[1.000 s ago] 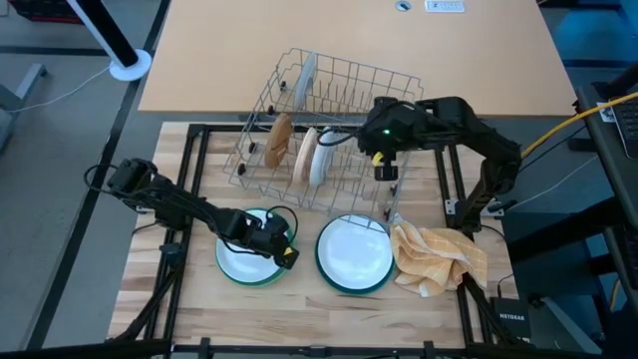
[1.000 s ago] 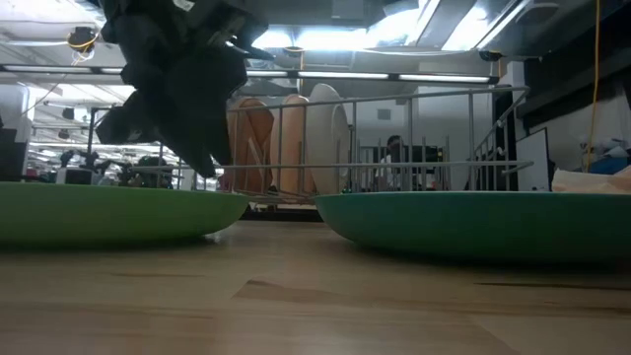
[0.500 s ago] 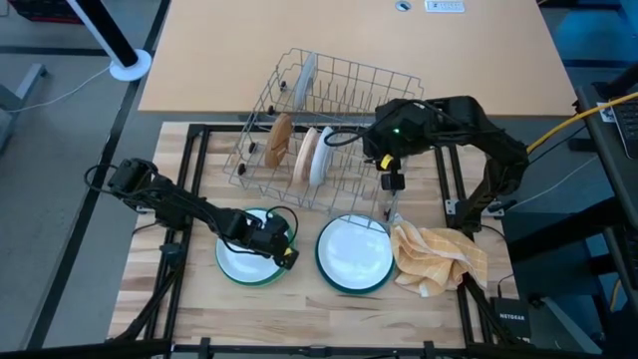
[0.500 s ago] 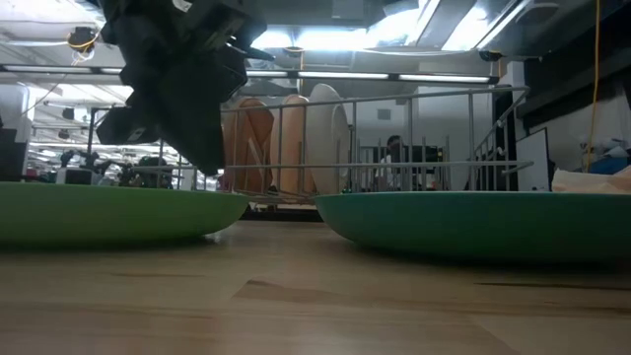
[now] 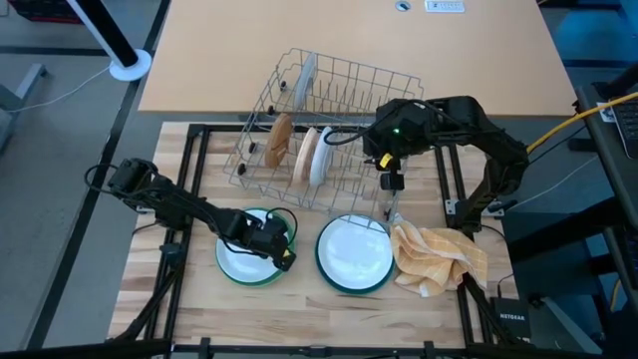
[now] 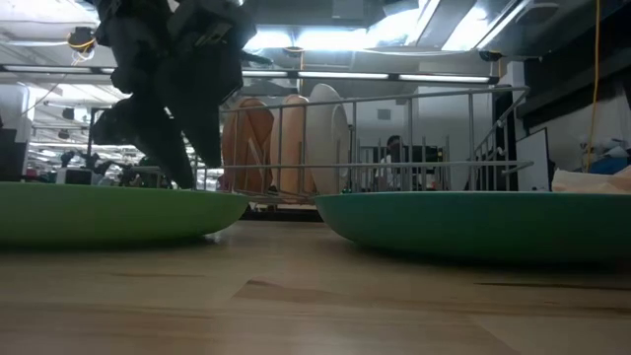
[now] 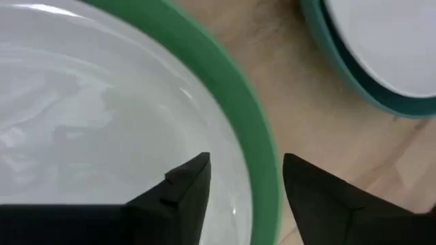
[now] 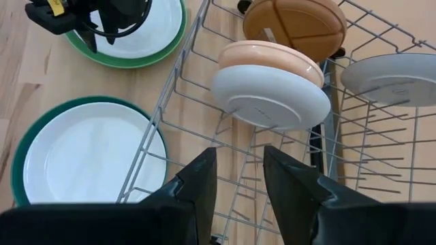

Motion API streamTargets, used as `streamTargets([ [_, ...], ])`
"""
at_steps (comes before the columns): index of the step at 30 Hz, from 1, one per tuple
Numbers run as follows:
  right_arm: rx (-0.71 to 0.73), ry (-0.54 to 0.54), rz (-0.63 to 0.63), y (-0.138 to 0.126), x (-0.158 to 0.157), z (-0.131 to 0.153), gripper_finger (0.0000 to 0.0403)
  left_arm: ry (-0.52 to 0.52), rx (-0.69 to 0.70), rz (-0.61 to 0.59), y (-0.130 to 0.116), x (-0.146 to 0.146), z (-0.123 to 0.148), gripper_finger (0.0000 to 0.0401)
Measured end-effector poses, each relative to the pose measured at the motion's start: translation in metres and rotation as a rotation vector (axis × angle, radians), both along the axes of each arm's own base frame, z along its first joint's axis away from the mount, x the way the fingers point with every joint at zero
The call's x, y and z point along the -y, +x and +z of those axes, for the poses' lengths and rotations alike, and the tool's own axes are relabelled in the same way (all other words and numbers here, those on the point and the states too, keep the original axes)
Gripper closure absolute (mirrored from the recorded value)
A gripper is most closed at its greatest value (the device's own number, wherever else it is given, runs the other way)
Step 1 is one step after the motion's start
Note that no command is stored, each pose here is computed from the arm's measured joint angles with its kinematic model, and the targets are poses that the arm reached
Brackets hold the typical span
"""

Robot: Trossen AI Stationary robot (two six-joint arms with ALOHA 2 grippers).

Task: Sort dishes
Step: Put the left white plate in the dish rack

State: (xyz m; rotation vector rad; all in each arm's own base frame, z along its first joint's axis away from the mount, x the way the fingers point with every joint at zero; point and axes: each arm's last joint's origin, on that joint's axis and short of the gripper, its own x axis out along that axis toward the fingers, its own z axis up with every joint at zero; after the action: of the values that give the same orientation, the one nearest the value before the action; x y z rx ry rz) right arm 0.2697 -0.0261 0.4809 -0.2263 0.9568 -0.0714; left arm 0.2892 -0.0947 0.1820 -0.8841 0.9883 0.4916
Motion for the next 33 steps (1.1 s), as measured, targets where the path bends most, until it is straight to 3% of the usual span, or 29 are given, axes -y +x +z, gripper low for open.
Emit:
streamTargets([
  [9,0.001,0.0,0.0,0.0,0.0,0.0,0.0276,-0.004,-0.045,0.021,0.004,0.002,-0.014,0.0219],
  [24,0.006,-0.001,0.0,0.001,0.0,0.0,0.0276,-0.136,-0.243,0.123,-0.005,0.004,-0.029,0.0219],
  [33,0.008,-0.001,0.0,0.001,0.0,0.0,0.0276,-0.089,-0.391,0.15,-0.027,-0.003,-0.02,0.0239],
])
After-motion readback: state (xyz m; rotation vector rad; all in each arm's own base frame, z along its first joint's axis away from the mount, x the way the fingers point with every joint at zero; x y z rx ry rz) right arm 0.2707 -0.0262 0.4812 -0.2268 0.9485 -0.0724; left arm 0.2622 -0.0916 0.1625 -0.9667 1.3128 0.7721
